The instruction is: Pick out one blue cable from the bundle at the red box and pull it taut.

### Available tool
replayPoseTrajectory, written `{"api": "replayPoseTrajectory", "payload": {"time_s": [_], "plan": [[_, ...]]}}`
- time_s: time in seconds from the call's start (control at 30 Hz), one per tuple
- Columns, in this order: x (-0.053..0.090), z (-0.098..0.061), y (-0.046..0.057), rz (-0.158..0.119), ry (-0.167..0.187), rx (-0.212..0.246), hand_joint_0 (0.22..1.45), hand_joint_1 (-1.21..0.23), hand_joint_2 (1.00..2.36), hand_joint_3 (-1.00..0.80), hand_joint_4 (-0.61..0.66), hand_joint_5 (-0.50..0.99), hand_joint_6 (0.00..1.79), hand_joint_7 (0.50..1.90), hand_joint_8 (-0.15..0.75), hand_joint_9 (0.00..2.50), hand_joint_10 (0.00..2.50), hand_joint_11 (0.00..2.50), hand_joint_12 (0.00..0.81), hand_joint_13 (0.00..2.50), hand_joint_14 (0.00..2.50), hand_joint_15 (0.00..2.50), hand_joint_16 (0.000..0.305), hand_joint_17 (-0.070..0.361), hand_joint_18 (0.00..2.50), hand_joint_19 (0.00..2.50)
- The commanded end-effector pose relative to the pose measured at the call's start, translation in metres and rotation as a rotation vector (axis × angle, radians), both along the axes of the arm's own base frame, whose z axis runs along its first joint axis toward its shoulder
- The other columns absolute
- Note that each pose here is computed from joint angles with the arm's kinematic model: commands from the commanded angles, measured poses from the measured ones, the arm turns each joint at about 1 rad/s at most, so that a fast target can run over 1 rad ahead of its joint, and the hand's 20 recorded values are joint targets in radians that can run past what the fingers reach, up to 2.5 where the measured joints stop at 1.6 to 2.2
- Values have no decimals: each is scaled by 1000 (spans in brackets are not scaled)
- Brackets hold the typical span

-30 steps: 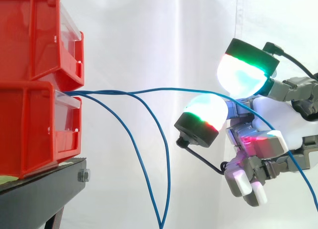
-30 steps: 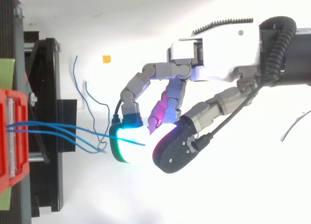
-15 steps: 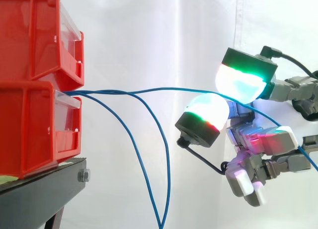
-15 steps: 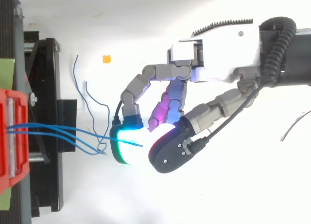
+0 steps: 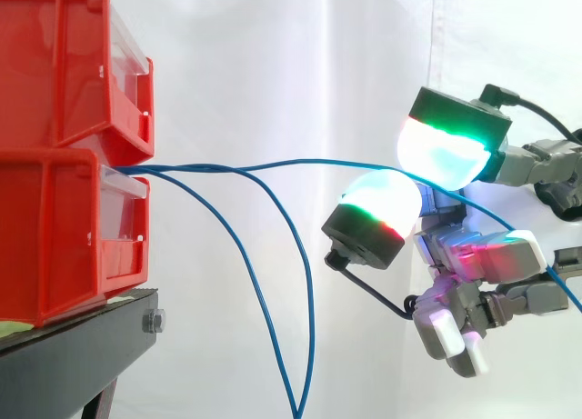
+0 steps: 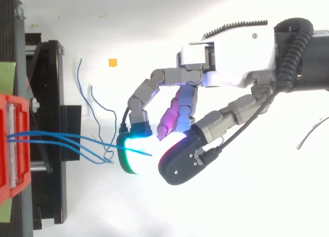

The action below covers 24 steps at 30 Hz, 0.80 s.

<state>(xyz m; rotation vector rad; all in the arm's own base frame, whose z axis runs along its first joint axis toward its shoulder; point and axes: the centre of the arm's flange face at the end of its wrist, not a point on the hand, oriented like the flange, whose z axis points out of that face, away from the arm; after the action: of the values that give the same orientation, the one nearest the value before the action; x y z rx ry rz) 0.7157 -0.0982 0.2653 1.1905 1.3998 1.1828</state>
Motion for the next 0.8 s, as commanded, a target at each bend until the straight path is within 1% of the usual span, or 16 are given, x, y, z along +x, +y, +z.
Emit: {"api": "replayPoseTrajectory", "payload": {"time_s": [0.0, 0.07, 0.1, 0.27, 0.37, 0.43, 0.47, 0.77], "plan": [[0, 0, 1, 1, 0, 0, 592, -771, 1019, -193, -102, 3, 822, 901, 249, 1448, 20, 510, 324, 1006, 16, 406, 44, 99, 894, 576], [0, 0, 0, 1, 0, 0, 599, -782, 1018, -187, -95, 7, 820, 902, 258, 1455, 20, 503, 331, 1014, 16, 404, 46, 102, 909, 566], [0, 0, 0, 5, 0, 1, 600, -789, 1017, -176, -92, 11, 818, 897, 263, 1456, 20, 490, 335, 1020, 16, 405, 47, 105, 927, 560], [0, 0, 2, 12, 0, 1, 605, -812, 1016, -148, -80, 19, 816, 878, 271, 1464, 19, 475, 339, 1036, 15, 403, 48, 109, 951, 543], [0, 0, 1, 10, 0, 1, 606, -838, 1016, -126, -79, 22, 814, 880, 270, 1464, 19, 472, 341, 1048, 15, 399, 48, 108, 970, 531], [0, 0, -1, 8, -2, 1, 609, -862, 1017, -112, -78, 22, 822, 860, 260, 1473, 22, 489, 334, 1102, 17, 446, 47, 105, 1000, 542], [1, 1, -2, 10, -12, 4, 614, -874, 1019, -113, -85, 20, 826, 867, 254, 1471, 22, 509, 326, 1113, 18, 467, 45, 101, 1005, 555], [1, 1, -3, 13, -14, 3, 618, -896, 1023, -110, -93, 6, 856, 852, 257, 1416, 22, 523, 320, 1103, 19, 487, 42, 95, 986, 567]]}}
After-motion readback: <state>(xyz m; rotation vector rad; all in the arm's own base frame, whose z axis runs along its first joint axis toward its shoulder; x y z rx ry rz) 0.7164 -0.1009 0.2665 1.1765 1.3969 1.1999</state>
